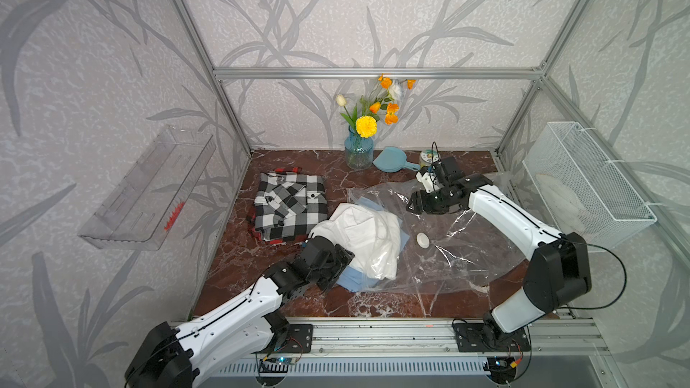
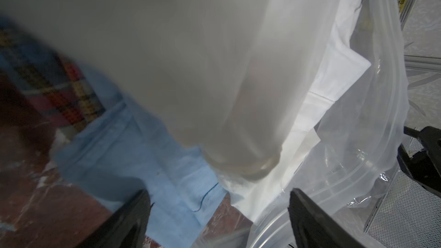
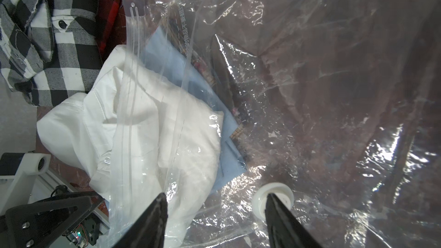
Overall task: Take the shirt out of the vacuum bag
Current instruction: Move the shirt at the center of the board.
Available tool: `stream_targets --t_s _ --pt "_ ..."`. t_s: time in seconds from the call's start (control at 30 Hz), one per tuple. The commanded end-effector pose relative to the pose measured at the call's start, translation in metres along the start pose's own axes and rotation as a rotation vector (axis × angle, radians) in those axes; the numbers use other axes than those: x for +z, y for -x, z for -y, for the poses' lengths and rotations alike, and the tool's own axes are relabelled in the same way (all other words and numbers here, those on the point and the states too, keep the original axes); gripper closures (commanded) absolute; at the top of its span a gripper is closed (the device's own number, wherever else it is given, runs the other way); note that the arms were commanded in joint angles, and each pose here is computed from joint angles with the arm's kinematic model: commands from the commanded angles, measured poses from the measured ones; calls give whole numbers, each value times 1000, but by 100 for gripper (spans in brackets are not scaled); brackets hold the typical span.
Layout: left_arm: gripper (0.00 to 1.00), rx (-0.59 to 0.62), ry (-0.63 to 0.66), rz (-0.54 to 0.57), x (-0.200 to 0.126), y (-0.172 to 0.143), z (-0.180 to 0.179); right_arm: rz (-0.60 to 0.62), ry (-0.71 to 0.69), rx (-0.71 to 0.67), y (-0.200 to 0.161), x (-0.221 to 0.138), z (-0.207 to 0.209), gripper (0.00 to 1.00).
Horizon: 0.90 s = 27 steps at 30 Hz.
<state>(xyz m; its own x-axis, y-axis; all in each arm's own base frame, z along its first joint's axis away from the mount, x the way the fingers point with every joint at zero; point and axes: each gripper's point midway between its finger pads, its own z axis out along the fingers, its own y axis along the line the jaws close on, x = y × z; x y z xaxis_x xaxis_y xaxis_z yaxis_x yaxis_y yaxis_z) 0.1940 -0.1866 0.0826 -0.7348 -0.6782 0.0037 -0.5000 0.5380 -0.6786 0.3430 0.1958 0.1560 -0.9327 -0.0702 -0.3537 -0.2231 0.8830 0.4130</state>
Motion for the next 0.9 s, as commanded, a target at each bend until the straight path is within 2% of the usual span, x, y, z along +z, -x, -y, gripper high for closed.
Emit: stream_targets --t_s 0.0,0.13,0.37,0.6,0.77,0.87 --pt "12 -12 -124 97 -1 17 33 -13 2 -12 0 1 -4 34" --pt "12 5 -142 97 5 17 48 -23 -5 -8 -3 5 -2 34" --pt "14 -9 -109 97 23 17 36 -36 -11 -5 -8 13 2 34" --pt "16 42 -103 236 8 38 38 -38 1 -3 -8 16 1 34" --pt "20 60 -70 259 16 42 29 -42 2 -6 -8 15 1 34" --pt "25 79 -46 281 16 46 26 -41 0 -7 -9 14 1 34"
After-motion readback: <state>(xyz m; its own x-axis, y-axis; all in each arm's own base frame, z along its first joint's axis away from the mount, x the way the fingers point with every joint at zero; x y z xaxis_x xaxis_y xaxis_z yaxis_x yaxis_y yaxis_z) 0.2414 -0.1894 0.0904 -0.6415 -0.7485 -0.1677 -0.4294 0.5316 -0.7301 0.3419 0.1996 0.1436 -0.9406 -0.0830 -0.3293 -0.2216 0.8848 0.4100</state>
